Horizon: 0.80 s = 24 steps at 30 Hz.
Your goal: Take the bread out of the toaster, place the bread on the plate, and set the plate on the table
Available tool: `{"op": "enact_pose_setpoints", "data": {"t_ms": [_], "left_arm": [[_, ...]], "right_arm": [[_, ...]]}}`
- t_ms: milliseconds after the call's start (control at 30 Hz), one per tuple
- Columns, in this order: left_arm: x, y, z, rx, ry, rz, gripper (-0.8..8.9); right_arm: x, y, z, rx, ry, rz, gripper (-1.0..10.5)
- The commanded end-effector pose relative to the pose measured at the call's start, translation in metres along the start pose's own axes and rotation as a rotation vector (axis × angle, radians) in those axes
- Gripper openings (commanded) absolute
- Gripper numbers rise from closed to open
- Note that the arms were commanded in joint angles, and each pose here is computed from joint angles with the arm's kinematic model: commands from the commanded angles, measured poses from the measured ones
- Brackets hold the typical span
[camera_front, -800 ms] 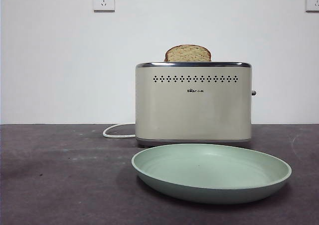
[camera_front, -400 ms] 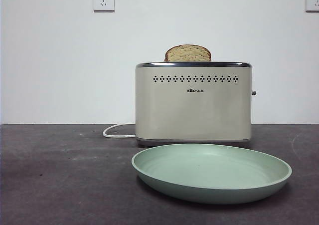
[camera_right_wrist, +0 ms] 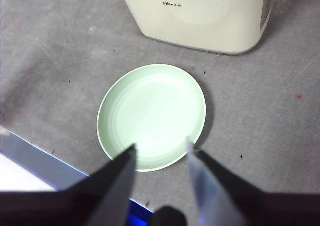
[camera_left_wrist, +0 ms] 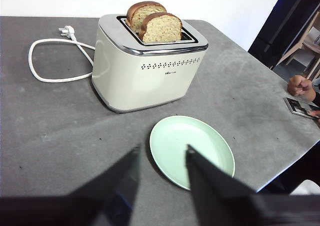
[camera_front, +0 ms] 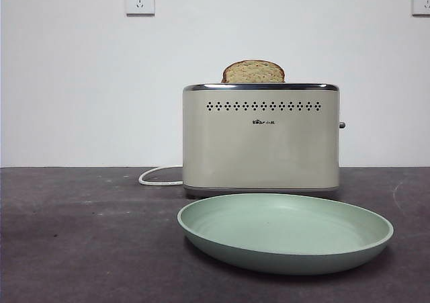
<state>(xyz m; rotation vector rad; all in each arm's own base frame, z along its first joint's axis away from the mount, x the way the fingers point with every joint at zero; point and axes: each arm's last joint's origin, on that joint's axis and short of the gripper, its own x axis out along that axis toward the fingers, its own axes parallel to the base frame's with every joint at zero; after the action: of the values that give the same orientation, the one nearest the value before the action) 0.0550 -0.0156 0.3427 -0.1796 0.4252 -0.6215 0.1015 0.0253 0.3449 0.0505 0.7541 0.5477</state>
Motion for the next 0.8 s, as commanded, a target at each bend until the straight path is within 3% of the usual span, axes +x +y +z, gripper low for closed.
{"op": "enact_pose_setpoints", "data": {"t_ms": [33,500,800], "left_arm": [[0.000,0.000,0.001,0.009,-0.011,-0.006,6.27],[0.015,0.009,0.017,0.063,-0.041,-0.071,6.26],[0.050,0.025,0.055,0.100,-0.043,-0.152,6.26]], "right_arm": [[-0.001,0.001,0.001,0.004,-0.007,0.002,6.9],[0.000,0.000,0.002,0.010,-0.003,0.002,6.9],[0.006,-0.003,0.004,0.020,0.020,0.004,6.9]]}}
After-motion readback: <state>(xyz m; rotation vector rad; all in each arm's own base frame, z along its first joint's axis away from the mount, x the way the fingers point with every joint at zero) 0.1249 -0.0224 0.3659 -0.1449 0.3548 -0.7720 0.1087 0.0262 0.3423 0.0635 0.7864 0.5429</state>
